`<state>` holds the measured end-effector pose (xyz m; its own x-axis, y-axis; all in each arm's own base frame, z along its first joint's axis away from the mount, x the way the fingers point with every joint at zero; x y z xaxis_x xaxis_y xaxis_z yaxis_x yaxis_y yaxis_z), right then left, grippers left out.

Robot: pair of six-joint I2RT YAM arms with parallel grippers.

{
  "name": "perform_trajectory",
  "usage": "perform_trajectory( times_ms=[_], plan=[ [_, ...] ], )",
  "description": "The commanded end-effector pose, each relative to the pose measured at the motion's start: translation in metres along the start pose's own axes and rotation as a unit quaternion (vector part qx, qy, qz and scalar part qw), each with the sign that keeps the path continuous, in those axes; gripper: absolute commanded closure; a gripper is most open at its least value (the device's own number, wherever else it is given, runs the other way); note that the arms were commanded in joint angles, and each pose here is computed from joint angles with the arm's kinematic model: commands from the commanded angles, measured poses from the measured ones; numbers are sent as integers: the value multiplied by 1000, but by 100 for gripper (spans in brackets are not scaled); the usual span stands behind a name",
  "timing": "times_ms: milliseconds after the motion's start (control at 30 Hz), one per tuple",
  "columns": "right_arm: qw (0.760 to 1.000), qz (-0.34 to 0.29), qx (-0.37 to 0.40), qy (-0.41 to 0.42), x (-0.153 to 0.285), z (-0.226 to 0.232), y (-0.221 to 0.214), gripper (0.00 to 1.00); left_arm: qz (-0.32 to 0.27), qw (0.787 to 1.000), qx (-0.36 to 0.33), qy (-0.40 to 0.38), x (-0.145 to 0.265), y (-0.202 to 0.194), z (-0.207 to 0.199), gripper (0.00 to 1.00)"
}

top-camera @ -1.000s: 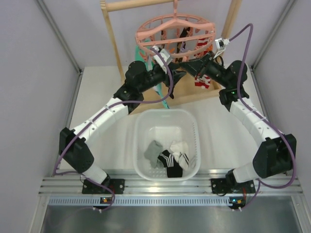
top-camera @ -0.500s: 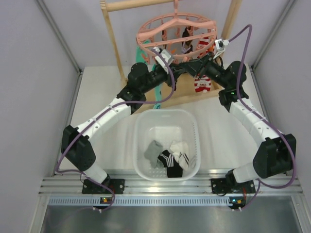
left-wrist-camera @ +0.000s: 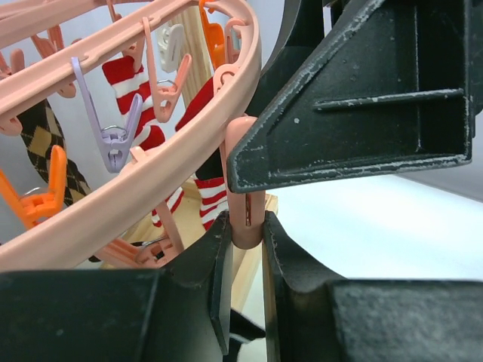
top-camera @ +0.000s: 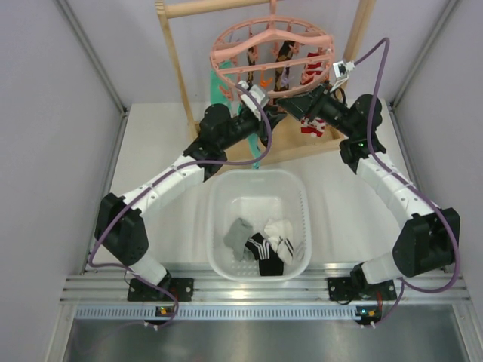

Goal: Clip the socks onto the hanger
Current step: Open the clamp at the hanger.

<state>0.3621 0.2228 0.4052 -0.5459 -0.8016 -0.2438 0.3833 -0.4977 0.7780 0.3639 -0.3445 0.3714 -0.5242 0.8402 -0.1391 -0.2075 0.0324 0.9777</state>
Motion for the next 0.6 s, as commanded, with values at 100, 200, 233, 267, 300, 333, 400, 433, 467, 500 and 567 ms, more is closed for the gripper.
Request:
perform_trajectory(
  times_ms=[100,200,233,267,300,333,400,433,467,500,567],
  plan=[
    [997,-35,52,43,0,31,30,58,-39,999,-16,-27,9,14,-12,100],
    [997,-35,52,46,-2,31,32,65,-40,999,-15,-32,9,14,-13,100],
    [997,-35,52,47,-2,32,32,66,-39,999,-20,-30,9,12,-12,100],
    [997,-35,49,46,-3,31,32,66,-39,999,-23,-28,9,12,-11,100],
    [997,-36,48,46,-3,32,33,66,-37,999,-26,-28,9,11,-11,100],
    [997,-37,48,46,-3,32,33,67,-36,999,-27,-24,8,9,-10,100],
    [997,-37,49,50,-4,34,34,81,-32,999,-30,-23,7,6,-10,100],
    [997,-37,52,51,-4,34,34,85,-31,999,-33,-24,7,6,-9,98],
    [996,-38,58,51,-4,35,34,94,-30,999,-36,-25,7,5,-9,89],
    [996,-38,59,50,-4,33,34,98,-30,998,-39,-27,8,6,-10,71],
    [996,-37,60,50,-4,33,34,100,-24,998,-46,-33,12,6,-12,58]
  ],
)
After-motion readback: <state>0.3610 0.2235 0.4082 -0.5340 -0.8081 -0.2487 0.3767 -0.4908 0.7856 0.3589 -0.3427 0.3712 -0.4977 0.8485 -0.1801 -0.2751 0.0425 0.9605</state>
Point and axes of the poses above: each gripper's point midway between its finger pads, its own x axis back along the fingers, its own z axis along the line the jaws close on, y = z × x, the point moved 3 cm from there along x, back along the fingers, and after that the axes turned 5 degrees about -x, right-handed, at the moved point
